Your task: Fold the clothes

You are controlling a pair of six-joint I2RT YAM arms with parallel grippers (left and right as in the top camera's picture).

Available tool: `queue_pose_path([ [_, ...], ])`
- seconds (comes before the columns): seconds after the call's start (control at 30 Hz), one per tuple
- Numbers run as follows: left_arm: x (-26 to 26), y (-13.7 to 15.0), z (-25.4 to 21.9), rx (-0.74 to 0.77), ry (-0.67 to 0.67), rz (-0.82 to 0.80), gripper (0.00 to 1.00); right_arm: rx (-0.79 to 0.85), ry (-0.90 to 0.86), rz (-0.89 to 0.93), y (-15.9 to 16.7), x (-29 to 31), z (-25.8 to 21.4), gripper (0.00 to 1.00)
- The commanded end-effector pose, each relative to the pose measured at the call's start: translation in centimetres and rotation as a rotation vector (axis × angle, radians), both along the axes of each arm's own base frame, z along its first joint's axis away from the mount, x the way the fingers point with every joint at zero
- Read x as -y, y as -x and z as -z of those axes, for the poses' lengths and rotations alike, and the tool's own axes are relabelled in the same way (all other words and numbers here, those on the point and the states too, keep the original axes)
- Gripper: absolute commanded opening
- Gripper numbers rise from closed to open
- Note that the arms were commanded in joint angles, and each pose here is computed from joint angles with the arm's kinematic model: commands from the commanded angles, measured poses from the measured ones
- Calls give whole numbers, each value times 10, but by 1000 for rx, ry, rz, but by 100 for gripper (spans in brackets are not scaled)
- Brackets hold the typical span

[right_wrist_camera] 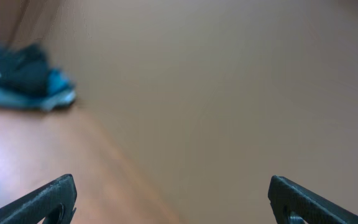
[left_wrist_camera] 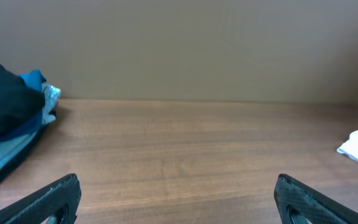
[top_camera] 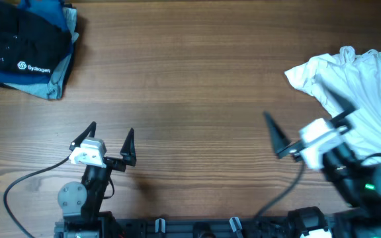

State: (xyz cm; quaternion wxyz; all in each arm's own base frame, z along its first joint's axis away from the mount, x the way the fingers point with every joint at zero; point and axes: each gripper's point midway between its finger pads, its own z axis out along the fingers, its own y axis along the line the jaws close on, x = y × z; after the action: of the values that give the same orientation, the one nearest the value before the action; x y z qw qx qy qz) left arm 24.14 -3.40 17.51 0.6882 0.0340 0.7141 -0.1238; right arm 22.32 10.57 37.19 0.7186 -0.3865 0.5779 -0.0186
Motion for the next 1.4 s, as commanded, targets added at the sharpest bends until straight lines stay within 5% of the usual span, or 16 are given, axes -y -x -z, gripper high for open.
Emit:
queue_pose_path([
  [0.0,3,0,7,-1,-18,18,100,-49,35,-74,10,-11,55,100],
  [0.57,3,-5,49,-193,13,16,100,-415,66,-203,29,-26,254,100],
  [1.03,11,-8,15,-54,14,67,100,-419,95,-36,12,-3,260,100],
  [1.37,11,-3,48,-191,21,64,100,-418,96,-36,12,-3,260,100],
])
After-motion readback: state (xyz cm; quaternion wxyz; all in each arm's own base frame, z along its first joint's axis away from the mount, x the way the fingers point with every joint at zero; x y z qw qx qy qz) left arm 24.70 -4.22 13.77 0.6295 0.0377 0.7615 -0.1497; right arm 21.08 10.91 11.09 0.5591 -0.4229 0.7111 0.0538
